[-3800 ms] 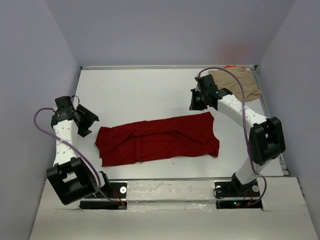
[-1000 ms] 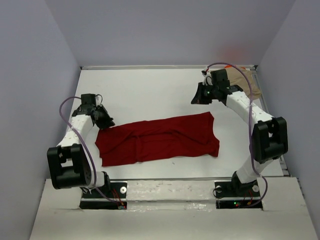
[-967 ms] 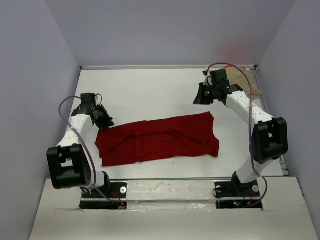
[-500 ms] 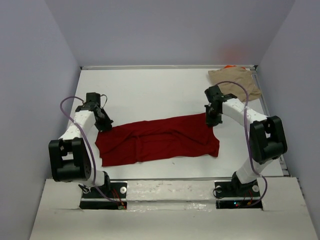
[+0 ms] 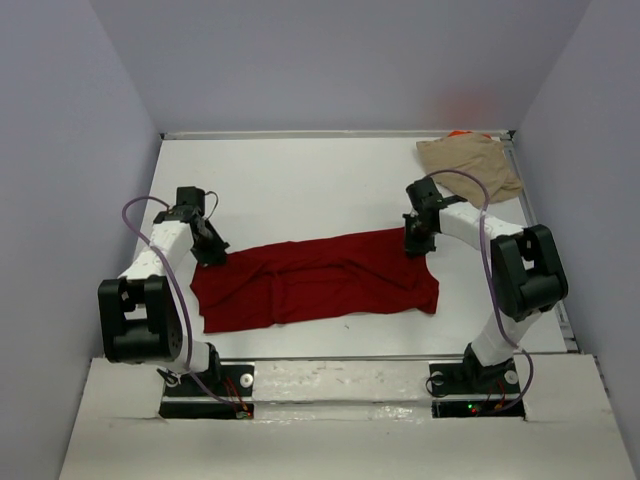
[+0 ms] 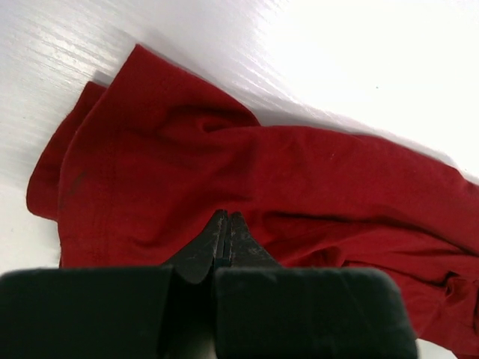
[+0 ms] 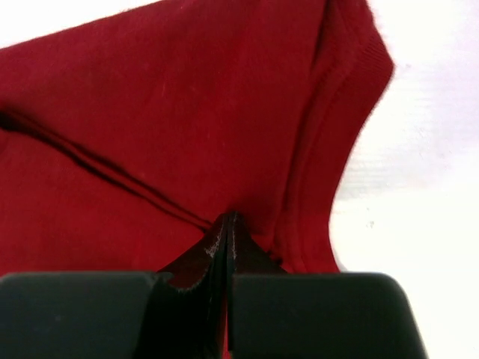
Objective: Fold and stack the t-shirts
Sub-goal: Fold the tshirt
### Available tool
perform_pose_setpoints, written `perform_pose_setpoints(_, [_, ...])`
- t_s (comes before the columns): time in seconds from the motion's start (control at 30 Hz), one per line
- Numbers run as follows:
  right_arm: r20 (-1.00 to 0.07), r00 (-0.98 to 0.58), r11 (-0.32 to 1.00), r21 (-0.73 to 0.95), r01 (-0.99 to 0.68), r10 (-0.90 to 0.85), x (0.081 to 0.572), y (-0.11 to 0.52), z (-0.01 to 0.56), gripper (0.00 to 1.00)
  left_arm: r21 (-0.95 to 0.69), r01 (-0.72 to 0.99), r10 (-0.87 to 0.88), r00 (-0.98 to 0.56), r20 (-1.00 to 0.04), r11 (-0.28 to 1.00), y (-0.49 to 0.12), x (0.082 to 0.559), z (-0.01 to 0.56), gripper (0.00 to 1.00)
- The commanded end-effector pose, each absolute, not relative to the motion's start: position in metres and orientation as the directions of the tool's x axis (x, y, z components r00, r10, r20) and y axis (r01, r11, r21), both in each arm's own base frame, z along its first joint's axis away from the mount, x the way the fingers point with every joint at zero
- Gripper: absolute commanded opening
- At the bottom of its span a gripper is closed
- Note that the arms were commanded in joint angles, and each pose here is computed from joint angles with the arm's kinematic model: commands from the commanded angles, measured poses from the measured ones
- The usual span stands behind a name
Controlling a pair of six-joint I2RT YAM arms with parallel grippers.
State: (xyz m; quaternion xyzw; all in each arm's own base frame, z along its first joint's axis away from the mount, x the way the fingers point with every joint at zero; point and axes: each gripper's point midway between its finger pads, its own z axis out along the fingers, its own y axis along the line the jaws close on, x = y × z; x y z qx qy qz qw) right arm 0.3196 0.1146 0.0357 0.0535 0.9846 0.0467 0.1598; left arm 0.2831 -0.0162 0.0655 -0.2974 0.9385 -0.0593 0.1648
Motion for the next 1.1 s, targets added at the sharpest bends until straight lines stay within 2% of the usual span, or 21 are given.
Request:
perform_pose_setpoints(0.0, [-0.348, -0.933, 0.984, 0.172, 0.037, 0.096, 0.335, 0.13, 0.032, 0.0, -0.201, -0.539, -0.575, -0.771, -0.274, 0.818, -0.018, 0.28, 0.072, 0.0])
perform_pose_setpoints(0.27, [-0.348, -0.932, 0.987, 0.149, 0.053, 0.102, 0.345, 0.129, 0.029, 0.0, -0.2, -0.536, -0.57, -0.791, -0.222, 0.82, -0.028, 0.272, 0.06, 0.0])
perform_pose_setpoints(0.47, [-0.345, -0.934, 0.989, 0.145, 0.043, 0.091, 0.35, 0.13, 0.028, 0.0, -0.229, -0.528, -0.56, -0.821, -0.108, 0.818, -0.043, 0.263, 0.04, 0.0])
perform_pose_setpoints(0.83, [-0.371, -0.926, 0.987, 0.162, 0.015, 0.074, 0.362, 0.136, 0.042, 0.0, -0.218, -0.561, -0.589, -0.802, -0.096, 0.799, -0.043, 0.268, 0.02, 0.0])
perform_pose_setpoints(1.03, [-0.353, -0.932, 0.986, 0.164, 0.029, 0.086, 0.365, 0.131, 0.036, 0.0, -0.235, -0.572, -0.575, -0.816, 0.063, 0.786, -0.06, 0.258, -0.013, 0.0])
perform_pose_setpoints(1.07, [-0.343, -0.936, 0.986, 0.168, 0.026, 0.083, 0.365, 0.133, 0.032, 0.0, -0.239, -0.577, -0.58, -0.812, 0.061, 0.781, -0.06, 0.26, -0.015, 0.0])
